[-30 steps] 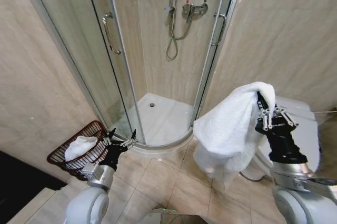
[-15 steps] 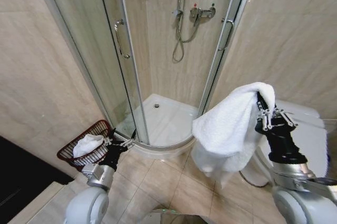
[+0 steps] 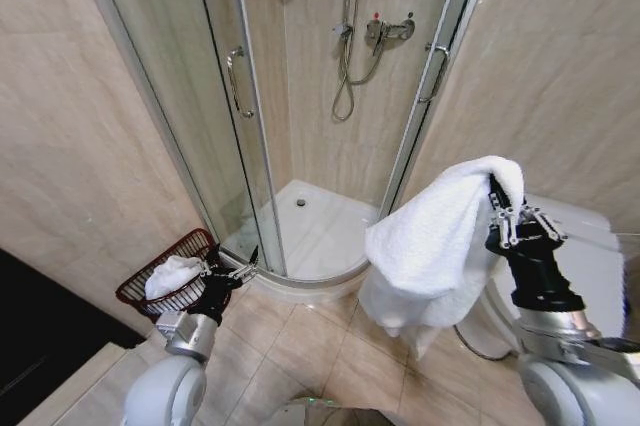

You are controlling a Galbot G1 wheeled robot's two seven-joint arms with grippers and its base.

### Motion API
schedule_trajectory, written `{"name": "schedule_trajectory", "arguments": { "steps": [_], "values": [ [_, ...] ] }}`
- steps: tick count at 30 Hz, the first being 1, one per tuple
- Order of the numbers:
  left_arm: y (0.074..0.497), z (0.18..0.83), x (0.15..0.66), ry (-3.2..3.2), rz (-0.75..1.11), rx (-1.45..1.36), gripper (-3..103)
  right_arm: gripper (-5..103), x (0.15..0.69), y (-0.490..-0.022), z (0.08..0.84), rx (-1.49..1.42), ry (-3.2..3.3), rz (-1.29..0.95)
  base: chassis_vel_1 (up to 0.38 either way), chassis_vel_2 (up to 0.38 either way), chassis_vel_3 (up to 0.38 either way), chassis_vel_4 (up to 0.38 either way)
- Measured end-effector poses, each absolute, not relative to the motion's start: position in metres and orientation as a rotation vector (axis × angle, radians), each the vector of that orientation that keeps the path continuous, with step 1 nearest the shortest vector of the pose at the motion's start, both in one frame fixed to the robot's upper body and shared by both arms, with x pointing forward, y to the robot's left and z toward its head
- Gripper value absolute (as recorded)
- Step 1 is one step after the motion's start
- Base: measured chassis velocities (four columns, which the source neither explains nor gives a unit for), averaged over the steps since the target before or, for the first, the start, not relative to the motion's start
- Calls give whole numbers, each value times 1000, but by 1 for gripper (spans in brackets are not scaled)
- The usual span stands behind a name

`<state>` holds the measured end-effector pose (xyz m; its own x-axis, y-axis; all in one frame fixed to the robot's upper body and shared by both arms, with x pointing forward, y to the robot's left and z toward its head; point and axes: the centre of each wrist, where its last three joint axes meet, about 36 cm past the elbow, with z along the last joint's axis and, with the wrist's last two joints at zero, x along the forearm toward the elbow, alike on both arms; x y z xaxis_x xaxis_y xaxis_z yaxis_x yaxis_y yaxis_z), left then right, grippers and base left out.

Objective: Discard the used towel into the hamper.

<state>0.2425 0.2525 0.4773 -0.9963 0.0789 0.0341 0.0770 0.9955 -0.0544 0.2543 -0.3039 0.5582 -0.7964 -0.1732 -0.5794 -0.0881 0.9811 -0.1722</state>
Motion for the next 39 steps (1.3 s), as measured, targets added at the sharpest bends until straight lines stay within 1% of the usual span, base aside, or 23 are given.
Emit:
{"name": "schedule_trajectory", "arguments": {
  "steps": [14, 39],
  "values": [
    [253, 477, 243, -3102, 82, -121, 100, 8, 255, -303, 559, -182, 2491, -171, -41, -51, -46, -55],
    [253, 477, 242, -3102, 82, -121, 100, 8, 255, -302, 557, -184, 2501, -147, 0, 0, 0, 0]
  ]
}}
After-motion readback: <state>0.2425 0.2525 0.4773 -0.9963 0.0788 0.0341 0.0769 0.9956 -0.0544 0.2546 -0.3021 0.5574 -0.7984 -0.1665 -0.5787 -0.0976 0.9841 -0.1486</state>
